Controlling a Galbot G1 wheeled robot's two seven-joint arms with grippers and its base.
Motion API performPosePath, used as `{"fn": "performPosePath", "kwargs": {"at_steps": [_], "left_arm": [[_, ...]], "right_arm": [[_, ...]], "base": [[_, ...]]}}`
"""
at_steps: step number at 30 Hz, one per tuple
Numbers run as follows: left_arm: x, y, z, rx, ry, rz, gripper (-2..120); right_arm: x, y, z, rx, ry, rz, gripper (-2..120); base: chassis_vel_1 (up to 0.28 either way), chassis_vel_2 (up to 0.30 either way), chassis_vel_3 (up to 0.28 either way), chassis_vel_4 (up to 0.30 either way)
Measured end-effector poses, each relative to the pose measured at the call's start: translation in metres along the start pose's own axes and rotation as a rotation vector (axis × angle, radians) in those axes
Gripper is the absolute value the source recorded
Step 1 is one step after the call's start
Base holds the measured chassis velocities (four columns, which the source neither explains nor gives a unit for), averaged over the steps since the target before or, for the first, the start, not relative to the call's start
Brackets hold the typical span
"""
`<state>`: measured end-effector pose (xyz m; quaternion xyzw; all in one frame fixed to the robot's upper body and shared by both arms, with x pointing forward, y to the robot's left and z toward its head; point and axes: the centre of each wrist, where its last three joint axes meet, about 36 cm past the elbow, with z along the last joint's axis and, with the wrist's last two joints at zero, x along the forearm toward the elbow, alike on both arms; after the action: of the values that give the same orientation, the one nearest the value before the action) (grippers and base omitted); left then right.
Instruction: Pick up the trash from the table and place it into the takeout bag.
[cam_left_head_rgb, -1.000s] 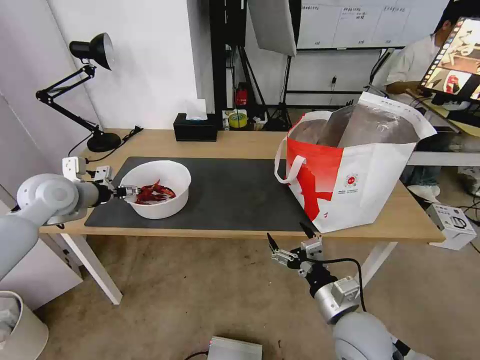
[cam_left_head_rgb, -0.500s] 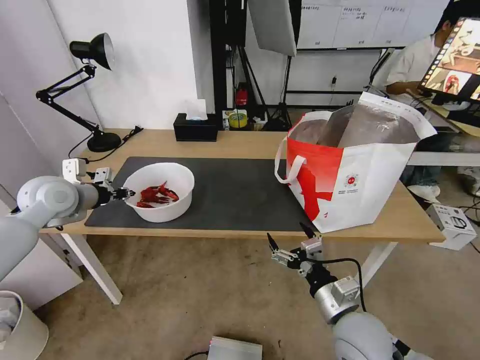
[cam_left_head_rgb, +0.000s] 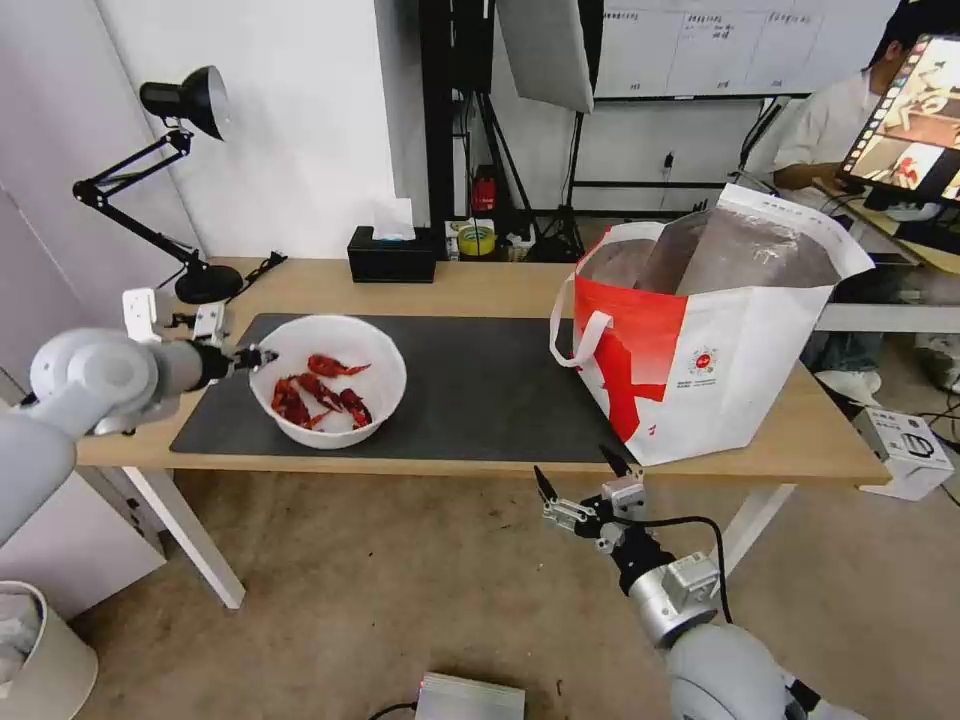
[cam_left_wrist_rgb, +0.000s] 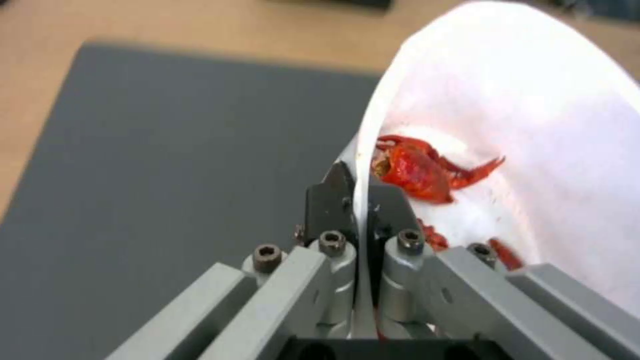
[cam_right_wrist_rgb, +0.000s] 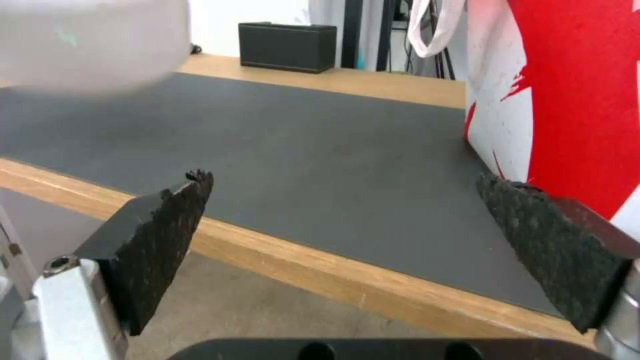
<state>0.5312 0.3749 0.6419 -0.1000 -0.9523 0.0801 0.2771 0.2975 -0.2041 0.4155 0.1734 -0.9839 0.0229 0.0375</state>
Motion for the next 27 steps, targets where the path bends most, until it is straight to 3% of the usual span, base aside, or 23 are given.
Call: {"fn": "performPosePath", "kwargs": {"at_steps": [4,6,7,9,10,13,14,16,17,19,20,23,24,26,27], "left_arm": [[0.003,-0.03,-0.026,-0.016,-0.038,0.066,0],[0.0,-0.058,-0.051,-0.028,-0.074,0.124,0],[0.0,-0.058,-0.051,-0.028,-0.074,0.124,0],[0.001,-0.079,-0.074,-0.037,-0.112,0.163,0],[0.001,-0.079,-0.074,-0.037,-0.112,0.163,0],[0.003,-0.114,-0.116,-0.043,-0.178,0.215,0],[0.003,-0.114,-0.116,-0.043,-0.178,0.215,0],[0.001,-0.135,-0.136,-0.043,-0.194,0.237,0],[0.001,-0.135,-0.136,-0.043,-0.194,0.237,0],[-0.007,-0.161,-0.15,-0.051,-0.195,0.272,0],[-0.007,-0.161,-0.15,-0.051,-0.195,0.272,0],[-0.017,-0.195,-0.161,-0.063,-0.191,0.323,0],[-0.017,-0.195,-0.161,-0.063,-0.191,0.323,0],[-0.026,-0.225,-0.166,-0.073,-0.18,0.349,0],[-0.026,-0.225,-0.166,-0.073,-0.18,0.349,0]], "right_arm": [[0.0,0.0,0.0,0.0,0.0,0.0,100],[0.0,0.0,0.0,0.0,0.0,0.0,100],[0.0,0.0,0.0,0.0,0.0,0.0,100],[0.0,0.0,0.0,0.0,0.0,0.0,100],[0.0,0.0,0.0,0.0,0.0,0.0,100],[0.0,0.0,0.0,0.0,0.0,0.0,100],[0.0,0.0,0.0,0.0,0.0,0.0,100],[0.0,0.0,0.0,0.0,0.0,0.0,100],[0.0,0.0,0.0,0.0,0.0,0.0,100],[0.0,0.0,0.0,0.0,0.0,0.0,100],[0.0,0.0,0.0,0.0,0.0,0.0,100],[0.0,0.0,0.0,0.0,0.0,0.0,100],[0.0,0.0,0.0,0.0,0.0,0.0,100],[0.0,0.0,0.0,0.0,0.0,0.0,100],[0.0,0.0,0.0,0.0,0.0,0.0,100]], "base": [[0.0,0.0,0.0,0.0],[0.0,0.0,0.0,0.0],[0.0,0.0,0.0,0.0],[0.0,0.0,0.0,0.0],[0.0,0.0,0.0,0.0],[0.0,0.0,0.0,0.0],[0.0,0.0,0.0,0.0],[0.0,0.0,0.0,0.0],[0.0,0.0,0.0,0.0],[0.0,0.0,0.0,0.0],[0.0,0.0,0.0,0.0],[0.0,0.0,0.0,0.0],[0.0,0.0,0.0,0.0],[0.0,0.0,0.0,0.0],[0.0,0.0,0.0,0.0]]}}
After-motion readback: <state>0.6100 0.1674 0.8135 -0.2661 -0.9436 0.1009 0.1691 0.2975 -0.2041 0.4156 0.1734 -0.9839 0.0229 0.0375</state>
